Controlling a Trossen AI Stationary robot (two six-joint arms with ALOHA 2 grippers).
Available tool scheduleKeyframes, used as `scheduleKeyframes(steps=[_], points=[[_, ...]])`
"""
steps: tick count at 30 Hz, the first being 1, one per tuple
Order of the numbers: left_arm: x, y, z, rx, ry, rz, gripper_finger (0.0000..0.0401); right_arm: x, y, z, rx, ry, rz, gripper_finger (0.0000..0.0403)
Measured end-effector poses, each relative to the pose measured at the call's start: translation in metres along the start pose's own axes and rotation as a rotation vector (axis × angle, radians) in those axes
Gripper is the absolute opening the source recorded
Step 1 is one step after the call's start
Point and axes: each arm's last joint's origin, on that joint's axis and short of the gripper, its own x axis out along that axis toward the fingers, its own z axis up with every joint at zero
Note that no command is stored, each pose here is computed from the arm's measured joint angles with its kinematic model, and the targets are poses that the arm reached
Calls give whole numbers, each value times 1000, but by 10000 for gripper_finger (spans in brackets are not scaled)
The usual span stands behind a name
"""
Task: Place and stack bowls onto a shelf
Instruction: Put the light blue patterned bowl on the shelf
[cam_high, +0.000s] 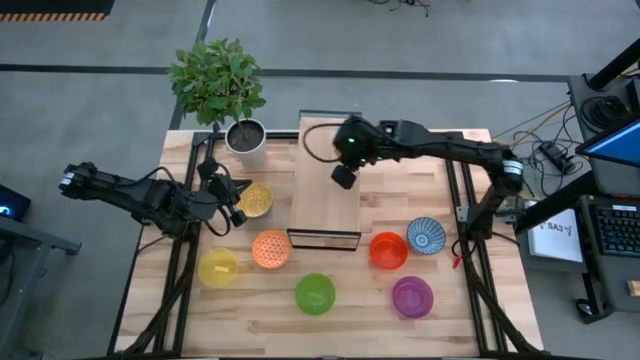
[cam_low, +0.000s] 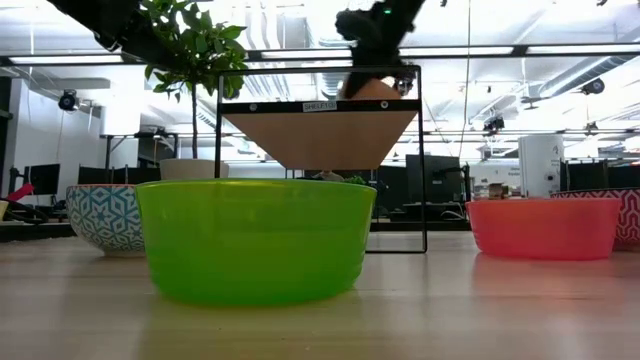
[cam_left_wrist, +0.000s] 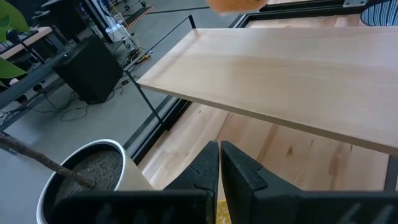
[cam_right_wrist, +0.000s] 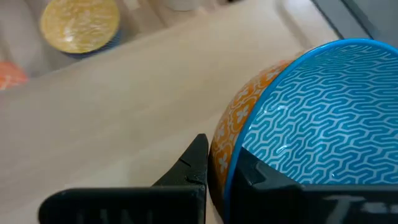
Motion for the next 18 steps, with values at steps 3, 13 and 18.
scheduleKeyframes(steps=[3, 13, 18], points=[[0, 0, -1, 2, 2, -2, 0, 14, 4, 11, -52, 23, 9, 13], [1, -1, -3, 10, 9, -1, 0, 45, 6, 38, -146, 93, -17, 13], [1, -1, -3, 10, 9, -1, 0, 60, 2, 44, -174, 102, -63, 14]])
